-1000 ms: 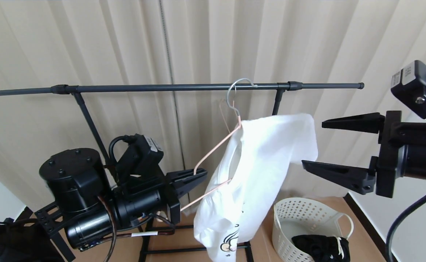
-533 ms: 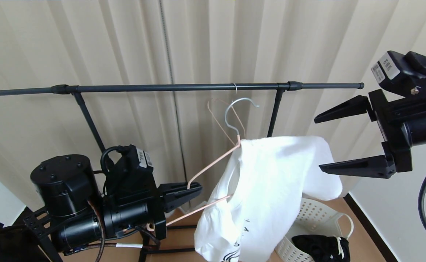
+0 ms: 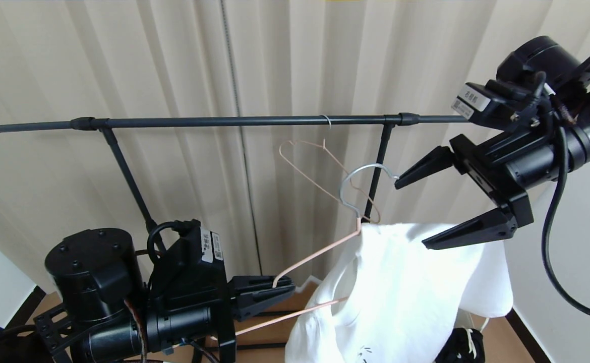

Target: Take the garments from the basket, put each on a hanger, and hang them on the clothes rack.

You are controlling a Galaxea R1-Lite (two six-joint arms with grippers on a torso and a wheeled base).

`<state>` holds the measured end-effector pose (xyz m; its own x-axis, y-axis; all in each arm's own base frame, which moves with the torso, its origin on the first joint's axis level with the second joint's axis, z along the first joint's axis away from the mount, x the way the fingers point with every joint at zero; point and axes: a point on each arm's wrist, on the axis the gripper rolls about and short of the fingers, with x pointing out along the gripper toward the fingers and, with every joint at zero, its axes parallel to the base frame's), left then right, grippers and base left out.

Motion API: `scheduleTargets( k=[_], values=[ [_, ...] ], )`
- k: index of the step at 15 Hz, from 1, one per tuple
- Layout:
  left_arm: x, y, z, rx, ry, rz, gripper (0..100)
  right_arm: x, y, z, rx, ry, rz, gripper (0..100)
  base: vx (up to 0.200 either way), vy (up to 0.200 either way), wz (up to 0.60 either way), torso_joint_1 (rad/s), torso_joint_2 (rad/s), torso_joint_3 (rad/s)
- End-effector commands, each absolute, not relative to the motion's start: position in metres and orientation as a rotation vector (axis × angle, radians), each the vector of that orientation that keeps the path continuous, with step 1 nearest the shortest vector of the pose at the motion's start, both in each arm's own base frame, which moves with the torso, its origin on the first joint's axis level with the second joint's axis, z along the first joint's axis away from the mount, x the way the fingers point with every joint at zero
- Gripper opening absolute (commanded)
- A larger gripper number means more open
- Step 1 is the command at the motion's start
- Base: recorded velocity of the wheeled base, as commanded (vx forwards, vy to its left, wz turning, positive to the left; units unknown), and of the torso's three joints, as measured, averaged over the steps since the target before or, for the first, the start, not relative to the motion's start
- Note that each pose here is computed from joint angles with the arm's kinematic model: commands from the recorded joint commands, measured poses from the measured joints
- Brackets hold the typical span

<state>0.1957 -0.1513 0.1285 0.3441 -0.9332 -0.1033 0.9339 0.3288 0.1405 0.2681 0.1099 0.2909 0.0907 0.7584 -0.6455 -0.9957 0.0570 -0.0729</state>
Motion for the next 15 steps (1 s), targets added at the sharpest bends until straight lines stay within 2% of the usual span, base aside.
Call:
scheduleTargets(
  k=[1, 7, 14, 15],
  values=[
    [0.193, -0.153, 0.130, 0.186, -0.003, -1.231, 0, 0.273, 0.120, 0.276, -0.574, 0.556, 1.458, 100, 0.000, 0.000, 0.00, 0.000, 0.00, 0.000],
    [0.192, -0.153, 0.133, 0.187, -0.018, -1.233, 0, 0.278, 0.130, 0.263, -0.568, 0.602, 1.488, 100, 0.000, 0.000, 0.00, 0.000, 0.00, 0.000],
    [0.191, -0.153, 0.133, 0.187, -0.020, -1.231, 0, 0.283, 0.136, 0.260, -0.575, 0.591, 1.495, 100, 0.000, 0.000, 0.00, 0.000, 0.00, 0.000],
    [0.191, -0.153, 0.133, 0.187, -0.021, -1.231, 0, 0.283, 0.136, 0.260, -0.576, 0.590, 1.495, 0, 0.000, 0.000, 0.00, 0.000, 0.00, 0.000]
  ],
)
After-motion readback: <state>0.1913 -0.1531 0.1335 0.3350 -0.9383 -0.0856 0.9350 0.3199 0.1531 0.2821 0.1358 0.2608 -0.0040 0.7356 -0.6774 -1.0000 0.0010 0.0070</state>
